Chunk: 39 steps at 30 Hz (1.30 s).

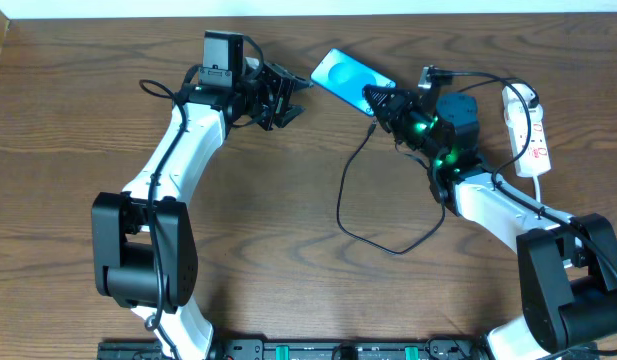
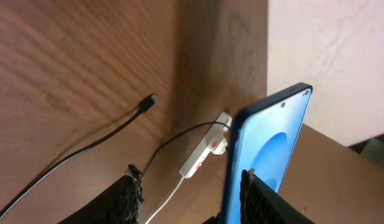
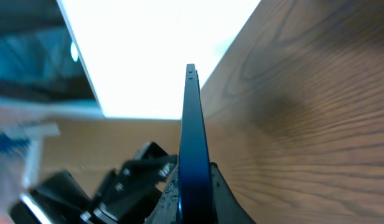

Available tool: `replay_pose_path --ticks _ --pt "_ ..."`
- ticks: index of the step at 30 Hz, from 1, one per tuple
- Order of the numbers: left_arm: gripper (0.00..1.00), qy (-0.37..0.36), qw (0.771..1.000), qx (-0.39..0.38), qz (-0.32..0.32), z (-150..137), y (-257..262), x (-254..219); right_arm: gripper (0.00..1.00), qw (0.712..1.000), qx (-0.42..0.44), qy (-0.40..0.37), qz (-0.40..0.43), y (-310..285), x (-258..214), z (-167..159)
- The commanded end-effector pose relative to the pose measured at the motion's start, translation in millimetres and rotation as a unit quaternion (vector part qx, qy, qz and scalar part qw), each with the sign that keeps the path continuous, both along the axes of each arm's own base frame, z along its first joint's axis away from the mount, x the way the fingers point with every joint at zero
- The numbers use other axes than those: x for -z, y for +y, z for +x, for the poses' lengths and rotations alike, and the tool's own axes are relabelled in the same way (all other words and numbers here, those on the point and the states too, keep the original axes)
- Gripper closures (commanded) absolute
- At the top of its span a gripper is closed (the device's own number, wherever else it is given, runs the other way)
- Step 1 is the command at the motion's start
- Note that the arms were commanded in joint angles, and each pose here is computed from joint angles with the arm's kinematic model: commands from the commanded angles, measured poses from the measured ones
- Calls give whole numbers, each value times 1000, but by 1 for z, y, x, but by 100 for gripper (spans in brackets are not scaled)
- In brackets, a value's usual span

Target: Plug charger to phone and switch on socket

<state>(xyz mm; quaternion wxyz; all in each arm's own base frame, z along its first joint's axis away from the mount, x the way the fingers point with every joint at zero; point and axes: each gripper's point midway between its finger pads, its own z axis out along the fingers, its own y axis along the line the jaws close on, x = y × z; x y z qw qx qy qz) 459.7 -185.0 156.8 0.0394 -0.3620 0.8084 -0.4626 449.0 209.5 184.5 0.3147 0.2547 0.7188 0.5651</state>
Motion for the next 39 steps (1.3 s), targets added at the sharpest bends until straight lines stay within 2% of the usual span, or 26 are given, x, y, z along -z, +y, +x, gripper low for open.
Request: replay_pose_path --ticks 1,6,15,20,26,32,39 --pt "49 -25 1000 7 -7 3 -3 -15 99 994 45 49 86 -8 -14 10" --pt "49 -53 998 5 -13 11 -4 -24 98 988 45 80 122 -7 -14 8" --pt "49 -53 998 -2 -20 14 -4 -26 98 984 33 98 142 -2 -15 5" --pt "49 -80 996 -2 -24 21 -5 -35 98 983 27 106 148 6 -15 1" --pt "36 -109 994 -1 -29 28 -7 -45 99 981 36 105 159 13 -18 0" --pt "36 -110 993 9 -29 24 -15 -45 98 980 32 87 174 15 -30 1" --pt "37 -111 993 17 -28 21 -25 -44 99 977 15 104 186 24 -30 -5"
